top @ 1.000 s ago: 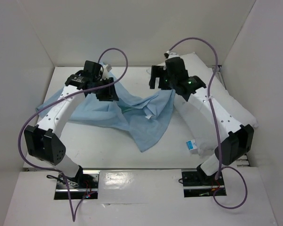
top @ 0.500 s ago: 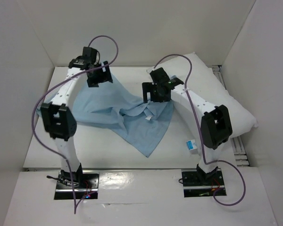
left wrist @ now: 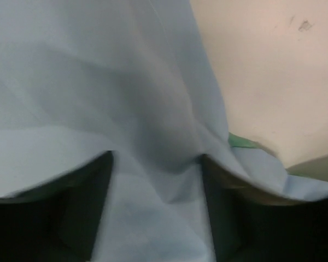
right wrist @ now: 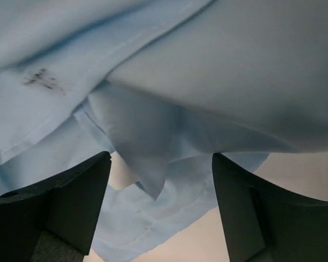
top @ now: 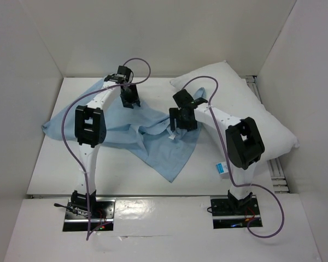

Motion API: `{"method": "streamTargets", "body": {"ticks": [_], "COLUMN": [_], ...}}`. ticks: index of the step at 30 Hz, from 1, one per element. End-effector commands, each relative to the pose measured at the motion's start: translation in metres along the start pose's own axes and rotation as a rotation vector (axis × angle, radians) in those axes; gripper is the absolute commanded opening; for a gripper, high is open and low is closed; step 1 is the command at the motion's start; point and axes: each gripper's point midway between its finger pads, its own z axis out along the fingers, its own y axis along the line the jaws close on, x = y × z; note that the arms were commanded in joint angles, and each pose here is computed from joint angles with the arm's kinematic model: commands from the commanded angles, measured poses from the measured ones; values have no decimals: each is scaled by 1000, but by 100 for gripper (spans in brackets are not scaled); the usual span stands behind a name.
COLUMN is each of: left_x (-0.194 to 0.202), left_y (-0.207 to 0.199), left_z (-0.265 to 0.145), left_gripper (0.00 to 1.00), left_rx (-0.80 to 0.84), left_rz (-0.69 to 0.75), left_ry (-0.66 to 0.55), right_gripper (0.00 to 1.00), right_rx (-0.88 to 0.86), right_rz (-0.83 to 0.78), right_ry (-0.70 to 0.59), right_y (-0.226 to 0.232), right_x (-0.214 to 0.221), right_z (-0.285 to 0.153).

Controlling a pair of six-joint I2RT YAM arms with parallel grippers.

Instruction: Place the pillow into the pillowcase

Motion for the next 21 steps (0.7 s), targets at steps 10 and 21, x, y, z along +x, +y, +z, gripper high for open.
{"method": "streamTargets", "body": {"ticks": [10,21], "left_x": [-88,-118], "left_y": [-24,-13], "left_z": [-70,-177], "left_gripper": [0,0], "left_rx": [250,258], "left_rz": [-57,-27], "left_ry": [-249,-447], "right_gripper": [0,0], "right_rx": [8,-53], "right_rz": [-37,-145], "right_ry": [-7,14], "right_y": [-5,0], "right_x": [7,39], "right_z": [-8,-112]}}
